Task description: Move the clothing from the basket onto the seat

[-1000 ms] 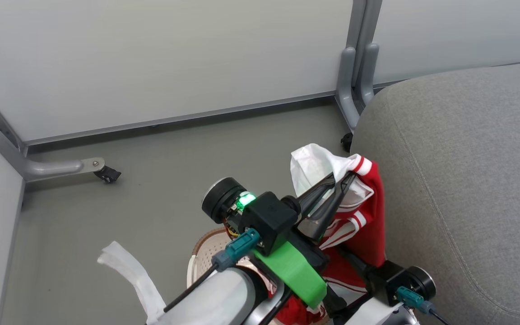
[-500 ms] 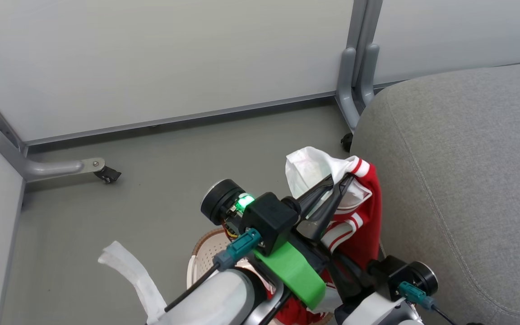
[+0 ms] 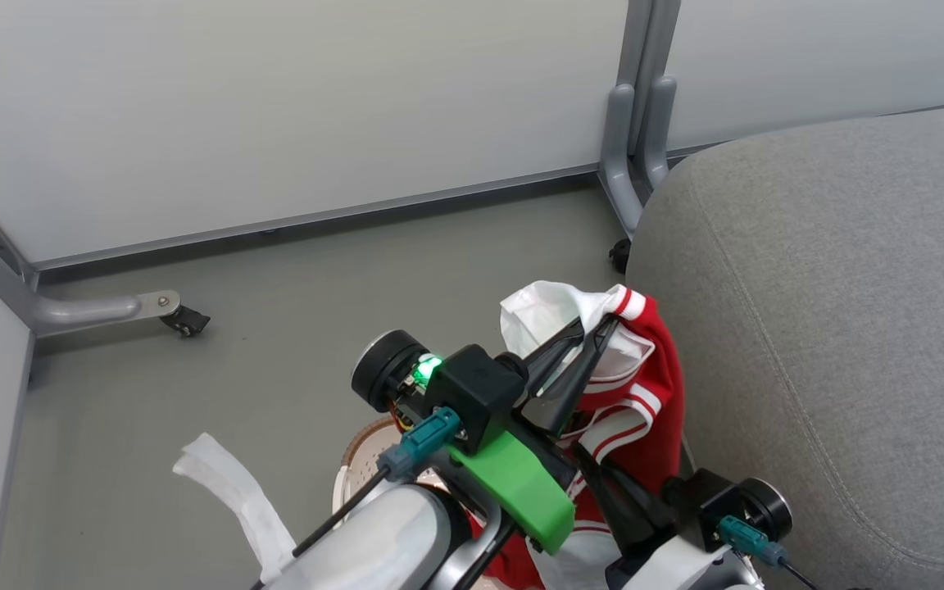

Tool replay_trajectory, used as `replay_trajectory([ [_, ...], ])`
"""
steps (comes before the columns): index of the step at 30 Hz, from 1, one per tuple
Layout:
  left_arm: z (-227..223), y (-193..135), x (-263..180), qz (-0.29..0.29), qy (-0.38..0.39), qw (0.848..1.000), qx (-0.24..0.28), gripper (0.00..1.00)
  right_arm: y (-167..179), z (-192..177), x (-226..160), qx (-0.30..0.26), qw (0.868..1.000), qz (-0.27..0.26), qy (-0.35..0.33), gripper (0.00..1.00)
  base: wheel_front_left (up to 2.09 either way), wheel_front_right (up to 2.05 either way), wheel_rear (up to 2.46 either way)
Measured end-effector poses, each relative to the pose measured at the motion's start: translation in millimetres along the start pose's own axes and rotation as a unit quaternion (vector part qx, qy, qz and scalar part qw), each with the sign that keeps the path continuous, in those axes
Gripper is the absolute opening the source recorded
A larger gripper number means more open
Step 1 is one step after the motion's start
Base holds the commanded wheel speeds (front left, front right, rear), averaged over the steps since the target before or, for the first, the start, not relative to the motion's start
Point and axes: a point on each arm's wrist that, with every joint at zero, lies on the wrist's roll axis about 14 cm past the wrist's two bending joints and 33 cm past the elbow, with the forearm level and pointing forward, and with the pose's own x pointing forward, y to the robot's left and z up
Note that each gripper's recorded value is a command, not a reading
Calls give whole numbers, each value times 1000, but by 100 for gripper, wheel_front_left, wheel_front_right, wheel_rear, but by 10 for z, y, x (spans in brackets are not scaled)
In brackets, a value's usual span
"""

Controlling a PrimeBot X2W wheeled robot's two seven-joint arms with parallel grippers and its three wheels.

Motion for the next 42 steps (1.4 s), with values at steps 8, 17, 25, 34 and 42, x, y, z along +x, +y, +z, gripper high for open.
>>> replay_trajectory([
  [8,-67,62,6,9,7,1000,2,100,-61,-5,-24,-2,1000,-10,1,0,0,0,0],
  [17,-107,74,2,11,12,1000,6,100,-111,2,-48,-7,1000,-19,0,0,0,0,0],
  [25,-167,101,-16,17,17,1000,4,100,-157,32,-59,-15,1000,-25,-4,0,0,0,0],
  [34,-413,200,-68,19,29,999,-6,100,-397,298,-113,-30,997,-64,-44,0,0,0,0],
  [42,-628,143,-63,-22,25,999,-23,100,-675,648,-220,-59,989,-102,-90,0,0,0,0],
])
